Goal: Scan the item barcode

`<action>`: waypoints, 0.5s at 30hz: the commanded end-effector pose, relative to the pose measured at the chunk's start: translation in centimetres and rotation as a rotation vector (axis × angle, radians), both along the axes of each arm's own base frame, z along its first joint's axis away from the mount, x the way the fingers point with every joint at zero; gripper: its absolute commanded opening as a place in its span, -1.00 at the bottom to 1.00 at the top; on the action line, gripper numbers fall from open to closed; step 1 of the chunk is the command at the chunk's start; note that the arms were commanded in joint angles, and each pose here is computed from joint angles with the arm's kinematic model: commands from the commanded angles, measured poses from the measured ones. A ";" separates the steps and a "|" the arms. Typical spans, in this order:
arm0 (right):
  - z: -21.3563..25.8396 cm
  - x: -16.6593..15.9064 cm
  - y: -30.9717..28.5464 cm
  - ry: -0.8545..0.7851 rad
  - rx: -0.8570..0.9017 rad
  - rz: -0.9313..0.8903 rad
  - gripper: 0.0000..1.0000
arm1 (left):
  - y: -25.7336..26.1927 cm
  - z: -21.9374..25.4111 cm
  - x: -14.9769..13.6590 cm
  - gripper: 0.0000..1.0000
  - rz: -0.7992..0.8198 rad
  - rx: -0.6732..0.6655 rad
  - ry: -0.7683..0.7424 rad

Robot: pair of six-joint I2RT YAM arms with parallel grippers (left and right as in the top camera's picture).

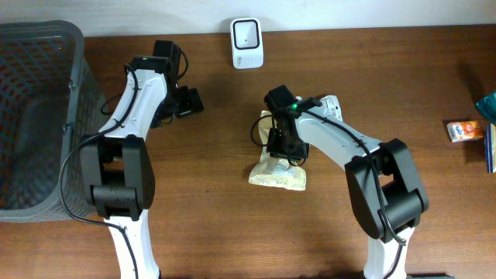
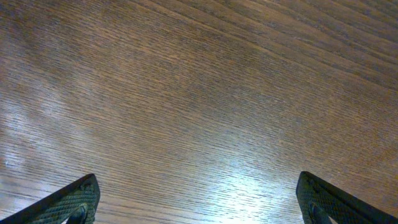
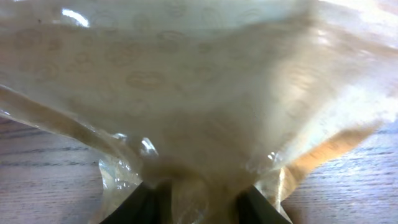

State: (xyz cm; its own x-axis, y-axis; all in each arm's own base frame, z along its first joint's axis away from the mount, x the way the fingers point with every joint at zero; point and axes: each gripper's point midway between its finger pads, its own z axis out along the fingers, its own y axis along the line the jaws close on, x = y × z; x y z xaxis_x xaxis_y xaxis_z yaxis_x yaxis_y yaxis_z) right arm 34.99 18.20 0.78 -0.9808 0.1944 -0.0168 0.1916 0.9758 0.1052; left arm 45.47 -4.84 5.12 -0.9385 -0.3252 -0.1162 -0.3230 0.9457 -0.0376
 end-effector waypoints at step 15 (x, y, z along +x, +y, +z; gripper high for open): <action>1.3 2.4 -0.1 -0.047 -0.033 0.056 -0.92 | 0.0 1.2 0.0 0.98 -0.004 0.005 -0.025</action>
State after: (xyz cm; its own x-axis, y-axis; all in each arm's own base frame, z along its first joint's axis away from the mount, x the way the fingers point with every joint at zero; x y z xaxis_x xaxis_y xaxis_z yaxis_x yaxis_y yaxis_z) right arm 36.98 18.66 2.58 -0.9880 0.1425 -0.0594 0.1351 0.9842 0.1145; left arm 45.47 -4.84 5.12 -0.9385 -0.3252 -0.1162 -0.3230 0.9457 -0.0376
